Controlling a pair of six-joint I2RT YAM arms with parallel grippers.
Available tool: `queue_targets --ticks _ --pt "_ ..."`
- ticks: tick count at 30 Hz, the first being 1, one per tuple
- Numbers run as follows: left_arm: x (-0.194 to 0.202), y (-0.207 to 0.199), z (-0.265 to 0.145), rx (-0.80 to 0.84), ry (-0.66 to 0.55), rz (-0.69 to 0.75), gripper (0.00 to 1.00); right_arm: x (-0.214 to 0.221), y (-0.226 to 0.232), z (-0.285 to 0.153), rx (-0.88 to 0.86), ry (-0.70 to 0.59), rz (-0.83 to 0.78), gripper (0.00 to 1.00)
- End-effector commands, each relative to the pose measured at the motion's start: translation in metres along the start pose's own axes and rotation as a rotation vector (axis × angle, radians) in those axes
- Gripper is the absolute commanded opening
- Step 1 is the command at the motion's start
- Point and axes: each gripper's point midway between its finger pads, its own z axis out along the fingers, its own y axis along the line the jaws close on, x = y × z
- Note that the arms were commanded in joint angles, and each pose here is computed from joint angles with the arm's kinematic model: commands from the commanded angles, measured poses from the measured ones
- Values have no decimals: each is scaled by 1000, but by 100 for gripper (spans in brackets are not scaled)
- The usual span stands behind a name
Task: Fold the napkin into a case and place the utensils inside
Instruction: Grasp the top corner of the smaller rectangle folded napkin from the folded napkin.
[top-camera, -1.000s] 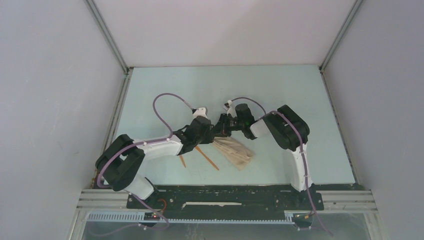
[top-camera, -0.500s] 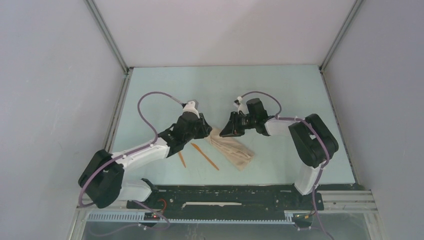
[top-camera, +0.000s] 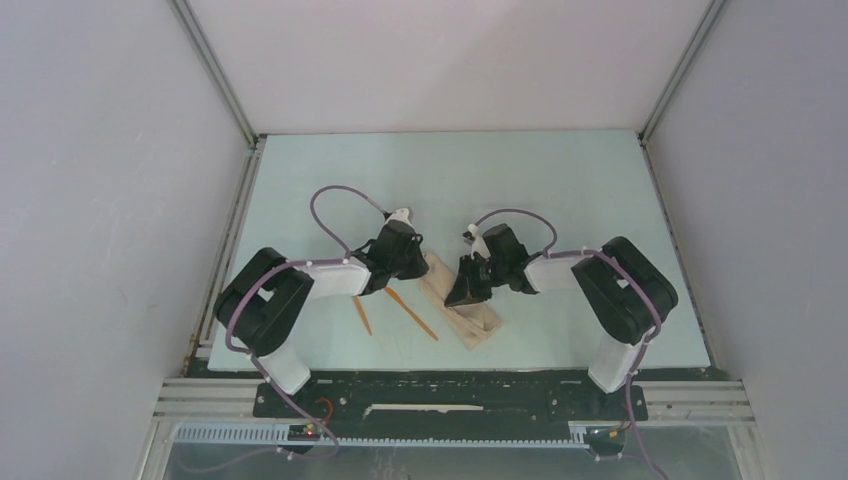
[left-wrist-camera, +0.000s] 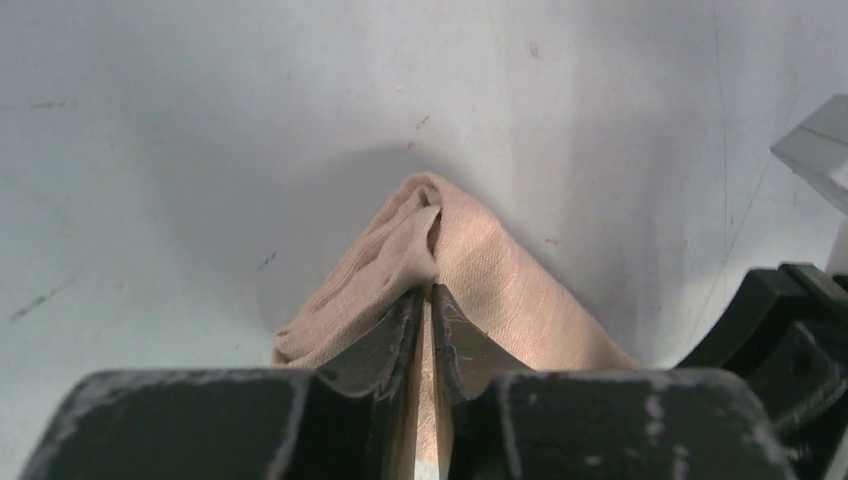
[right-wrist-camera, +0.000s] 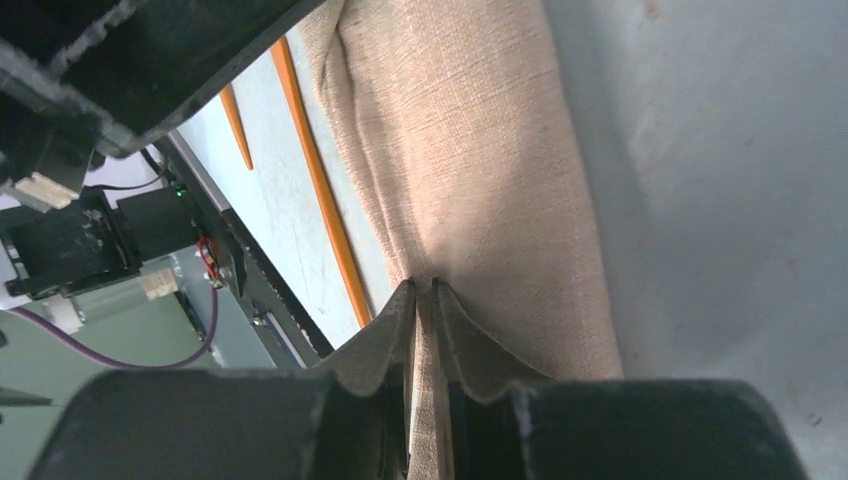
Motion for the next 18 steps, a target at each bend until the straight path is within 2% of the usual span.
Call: queue_targets --ticks 1,3,8,11,18 --pt "-12 -5 4 20 -8 66 19 8 -7 -12 129 -20 -56 20" --pt "-17 -10 -6 42 -22 73 26 7 -9 -26 197 -24 -92 27" --pt "-27 -27 -47 134 -63 63 41 1 9 -59 321 -48 -283 57" --pt "-34 -28 -72 149 -94 47 49 5 20 -69 388 -26 -408 70" --pt "-37 4 -106 104 -128 -37 60 11 22 -59 639 72 -604 76"
